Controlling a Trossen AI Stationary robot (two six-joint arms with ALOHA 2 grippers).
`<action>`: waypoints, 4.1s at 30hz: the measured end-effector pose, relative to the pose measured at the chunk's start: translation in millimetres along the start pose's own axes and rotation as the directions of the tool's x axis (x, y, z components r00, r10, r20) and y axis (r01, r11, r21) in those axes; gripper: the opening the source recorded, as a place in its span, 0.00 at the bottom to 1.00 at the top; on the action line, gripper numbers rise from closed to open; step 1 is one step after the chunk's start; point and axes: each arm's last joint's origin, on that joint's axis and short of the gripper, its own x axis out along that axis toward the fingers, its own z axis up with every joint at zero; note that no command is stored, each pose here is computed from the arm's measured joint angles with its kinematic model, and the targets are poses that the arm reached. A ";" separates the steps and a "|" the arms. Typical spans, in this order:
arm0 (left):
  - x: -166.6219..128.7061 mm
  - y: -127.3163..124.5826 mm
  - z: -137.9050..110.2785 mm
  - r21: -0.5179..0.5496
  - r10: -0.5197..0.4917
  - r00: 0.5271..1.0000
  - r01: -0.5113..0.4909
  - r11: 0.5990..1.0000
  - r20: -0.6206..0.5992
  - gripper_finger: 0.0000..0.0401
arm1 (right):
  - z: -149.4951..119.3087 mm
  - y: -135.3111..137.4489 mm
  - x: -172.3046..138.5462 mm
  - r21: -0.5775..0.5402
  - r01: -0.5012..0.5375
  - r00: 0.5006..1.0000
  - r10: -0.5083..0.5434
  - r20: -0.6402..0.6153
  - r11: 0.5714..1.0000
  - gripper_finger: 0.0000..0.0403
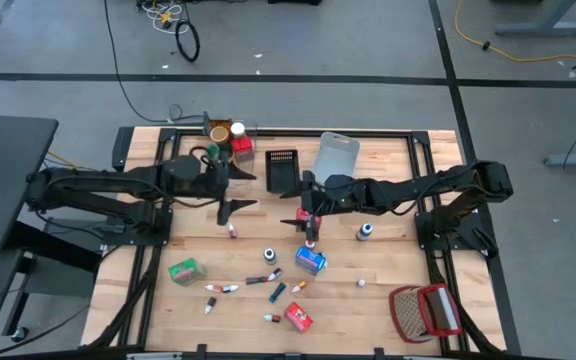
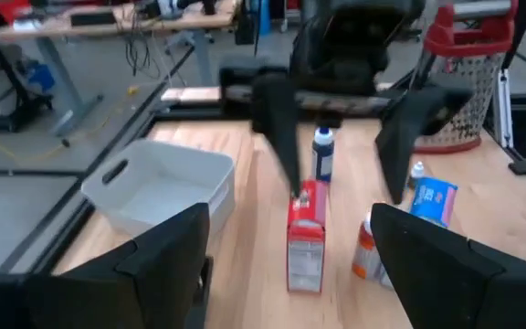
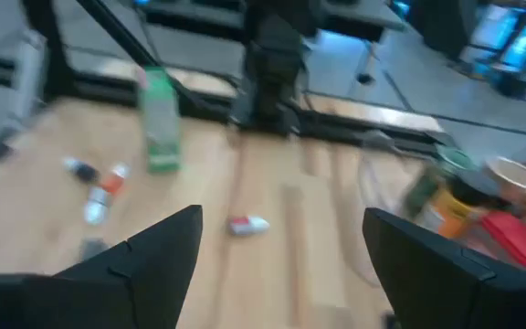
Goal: Pick & Place Kitchen Items
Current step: Put the large black food coloring bottle into the black bin
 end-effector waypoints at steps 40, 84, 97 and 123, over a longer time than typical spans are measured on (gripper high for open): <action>-75.3 -7.4 -49.2 -0.043 -0.003 0.994 0.007 0.999 0.107 0.78 | -30.4 56.5 90.6 0.257 -0.202 0.927 0.269 -0.262 0.945 0.78; -74.4 -4.8 -49.6 -0.030 0.085 0.992 -0.083 0.996 0.096 0.78 | -36.4 23.4 106.6 0.067 -0.297 0.946 0.303 -0.115 0.952 0.30; -74.3 -5.0 -50.4 -0.023 0.078 0.993 -0.076 0.997 0.088 0.78 | 16.4 -57.1 60.4 -0.175 0.422 0.899 -0.435 -0.042 0.890 0.31; -74.2 -5.1 -51.8 -0.022 0.077 0.994 -0.075 0.997 0.073 0.78 | -78.7 -150.3 70.9 0.262 0.575 0.802 -0.471 -0.366 0.775 0.32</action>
